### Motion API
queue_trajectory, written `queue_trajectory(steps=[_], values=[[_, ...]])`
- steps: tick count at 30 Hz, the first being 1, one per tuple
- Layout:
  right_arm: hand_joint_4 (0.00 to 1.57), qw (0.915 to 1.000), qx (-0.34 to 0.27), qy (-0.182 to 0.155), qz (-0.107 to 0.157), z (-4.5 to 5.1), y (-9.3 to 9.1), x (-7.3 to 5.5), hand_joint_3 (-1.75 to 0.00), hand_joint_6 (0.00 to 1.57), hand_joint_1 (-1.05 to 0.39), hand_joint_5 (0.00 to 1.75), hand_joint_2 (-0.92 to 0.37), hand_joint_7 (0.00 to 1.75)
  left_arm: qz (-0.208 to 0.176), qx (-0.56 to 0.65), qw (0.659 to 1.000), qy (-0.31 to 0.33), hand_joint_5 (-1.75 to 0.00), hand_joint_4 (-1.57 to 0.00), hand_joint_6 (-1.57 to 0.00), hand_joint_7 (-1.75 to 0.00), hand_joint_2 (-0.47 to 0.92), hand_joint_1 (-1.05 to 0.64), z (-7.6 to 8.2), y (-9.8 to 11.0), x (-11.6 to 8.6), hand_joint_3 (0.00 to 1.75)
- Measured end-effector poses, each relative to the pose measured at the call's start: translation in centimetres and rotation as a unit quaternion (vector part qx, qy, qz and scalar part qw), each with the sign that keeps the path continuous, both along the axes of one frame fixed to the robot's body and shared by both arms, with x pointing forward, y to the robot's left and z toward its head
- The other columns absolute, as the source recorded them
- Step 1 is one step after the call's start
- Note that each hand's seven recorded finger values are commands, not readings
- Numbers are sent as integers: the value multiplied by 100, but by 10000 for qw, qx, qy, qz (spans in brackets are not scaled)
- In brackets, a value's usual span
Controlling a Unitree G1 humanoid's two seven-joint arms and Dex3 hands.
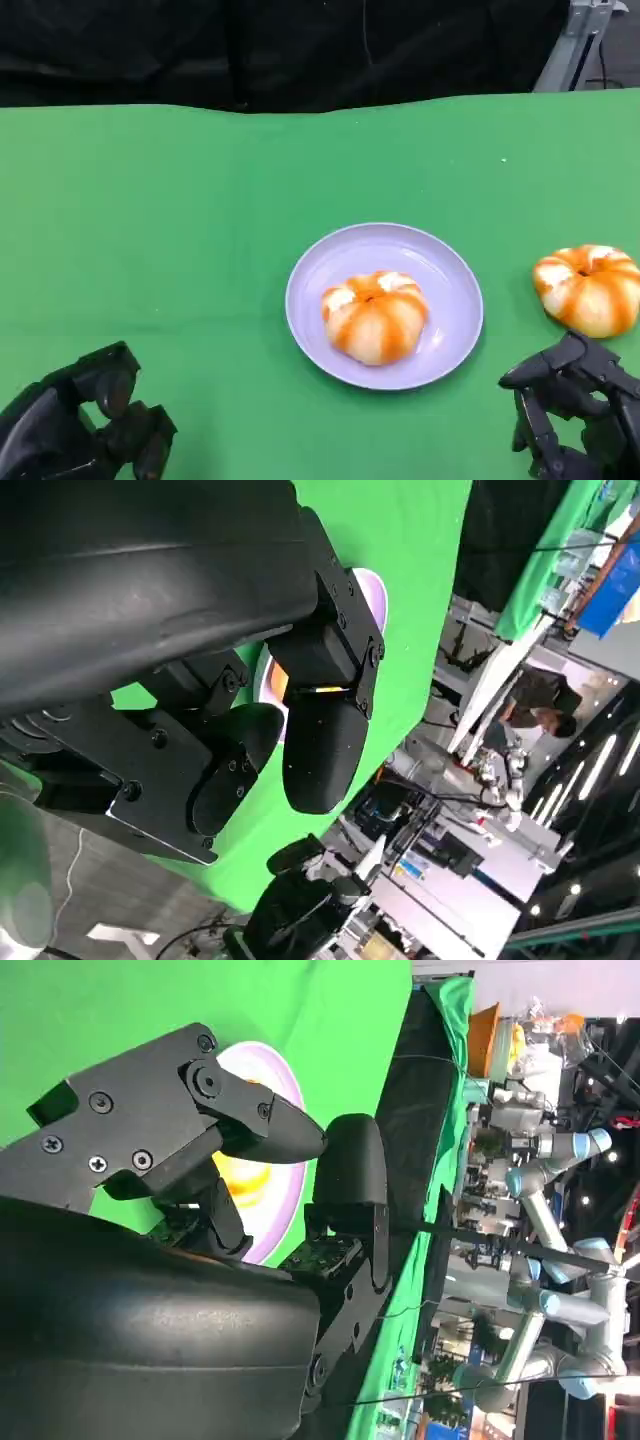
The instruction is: Grasp the bread from the table and place it into the plate.
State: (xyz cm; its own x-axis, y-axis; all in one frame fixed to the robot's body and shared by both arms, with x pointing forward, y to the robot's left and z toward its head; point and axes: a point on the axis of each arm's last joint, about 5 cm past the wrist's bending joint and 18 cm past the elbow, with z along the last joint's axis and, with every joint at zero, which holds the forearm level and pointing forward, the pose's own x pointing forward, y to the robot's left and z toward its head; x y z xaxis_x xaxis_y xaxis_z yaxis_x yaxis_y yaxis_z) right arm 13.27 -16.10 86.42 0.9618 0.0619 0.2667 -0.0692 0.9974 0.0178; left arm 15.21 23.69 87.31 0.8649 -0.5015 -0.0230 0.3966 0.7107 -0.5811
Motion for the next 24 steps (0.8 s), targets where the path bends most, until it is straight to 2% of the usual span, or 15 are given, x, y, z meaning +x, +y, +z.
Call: queue_trajectory(steps=[8, 24], values=[[82, 10000, 1, -7, 36, 0, -2, -2, -97, 78, -15, 170, -67, 143, 12, -231, 9997, -114, -175, -97, -88, -165, 59, -5, -4, 28, 44, 124], [82, 10000, 6, 14, -13, -3, -4, -27, -98, 77, -15, 172, -67, 146, 155, -219, 9995, -148, -175, -96, -85, -169, 59, -4, 2, 70, 48, 129]])
